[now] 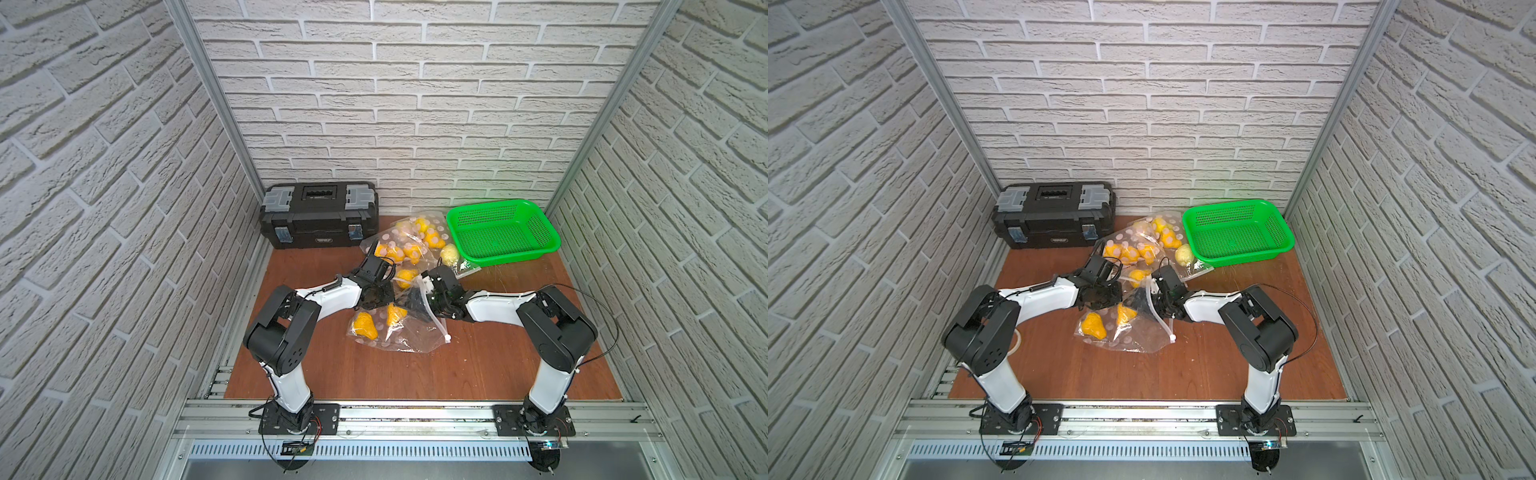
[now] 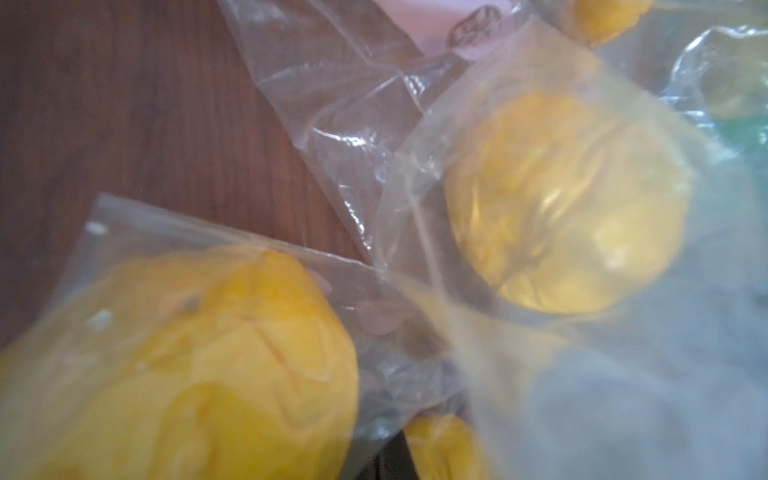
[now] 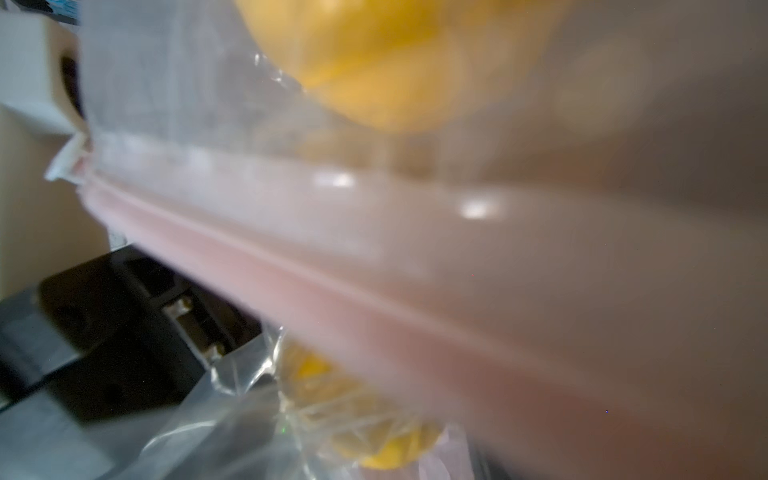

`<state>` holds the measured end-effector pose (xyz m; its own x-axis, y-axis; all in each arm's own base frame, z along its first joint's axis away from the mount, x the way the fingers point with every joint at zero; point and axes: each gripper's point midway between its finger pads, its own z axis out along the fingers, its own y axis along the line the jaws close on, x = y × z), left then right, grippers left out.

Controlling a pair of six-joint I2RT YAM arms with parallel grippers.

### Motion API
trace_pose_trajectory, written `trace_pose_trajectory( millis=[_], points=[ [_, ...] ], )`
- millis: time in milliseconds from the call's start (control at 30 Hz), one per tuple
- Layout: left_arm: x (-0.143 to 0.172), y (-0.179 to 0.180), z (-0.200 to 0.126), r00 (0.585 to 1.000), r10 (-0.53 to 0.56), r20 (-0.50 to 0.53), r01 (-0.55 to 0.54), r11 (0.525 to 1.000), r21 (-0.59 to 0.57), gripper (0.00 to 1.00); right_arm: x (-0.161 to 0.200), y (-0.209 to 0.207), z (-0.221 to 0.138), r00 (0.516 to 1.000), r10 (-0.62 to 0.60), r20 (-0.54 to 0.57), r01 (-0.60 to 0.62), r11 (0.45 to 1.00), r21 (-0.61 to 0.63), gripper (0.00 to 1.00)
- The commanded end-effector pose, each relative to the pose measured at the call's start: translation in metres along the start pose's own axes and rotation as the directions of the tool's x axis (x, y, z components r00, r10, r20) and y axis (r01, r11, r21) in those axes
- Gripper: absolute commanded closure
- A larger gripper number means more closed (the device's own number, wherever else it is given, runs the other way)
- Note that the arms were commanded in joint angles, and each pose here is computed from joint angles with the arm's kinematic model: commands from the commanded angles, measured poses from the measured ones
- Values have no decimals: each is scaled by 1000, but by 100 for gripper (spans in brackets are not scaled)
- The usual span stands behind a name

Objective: Open the zip-top bag and take out the pear
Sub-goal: Pick up the pear from the zipper food storage bag.

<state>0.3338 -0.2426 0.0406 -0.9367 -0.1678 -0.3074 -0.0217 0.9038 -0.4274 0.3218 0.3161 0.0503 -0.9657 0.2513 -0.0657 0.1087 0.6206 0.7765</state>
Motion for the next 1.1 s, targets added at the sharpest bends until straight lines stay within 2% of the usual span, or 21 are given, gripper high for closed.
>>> trace_pose_trajectory(
  millis=[0, 333, 500, 567, 600, 700, 733, 900, 1067],
  points=[
    [20, -8, 13, 998, -8, -68, 12, 998, 63, 100, 4, 9, 10, 999, -44, -32, 43, 999, -24, 26],
    [31, -13, 25, 994, -50, -98, 65, 986, 155, 100, 15, 17, 22, 994, -4, -109, -5, 997, -83, 26],
    [29, -22, 26, 993, -56, -101, 79, 967, 241, 100, 24, 11, 20, 987, 3, -160, -9, 999, -32, 24],
    [28, -25, 25, 993, -54, -101, 79, 962, 262, 100, 25, 8, 19, 987, 1, -162, -4, 1000, -18, 27],
    [28, -24, 25, 994, -53, -100, 77, 963, 259, 100, 25, 5, 17, 988, 4, -156, -4, 1000, -3, 32],
    [29, -8, 24, 993, -71, -99, 90, 975, 203, 100, 24, -3, 8, 992, 12, -128, -9, 1000, 20, 52],
    [30, 0, 24, 992, -79, -99, 96, 980, 172, 100, 23, -5, 3, 993, 18, -118, -15, 1000, 23, 55],
    [36, 35, 20, 991, -75, -113, 77, 997, 12, 100, 23, -14, -26, 997, 18, -75, -14, 999, 47, 56],
    [44, 60, 22, 984, -111, -138, 105, 993, -48, 100, 26, -28, -58, 998, 30, -53, -26, 997, 69, 56]
  ],
)
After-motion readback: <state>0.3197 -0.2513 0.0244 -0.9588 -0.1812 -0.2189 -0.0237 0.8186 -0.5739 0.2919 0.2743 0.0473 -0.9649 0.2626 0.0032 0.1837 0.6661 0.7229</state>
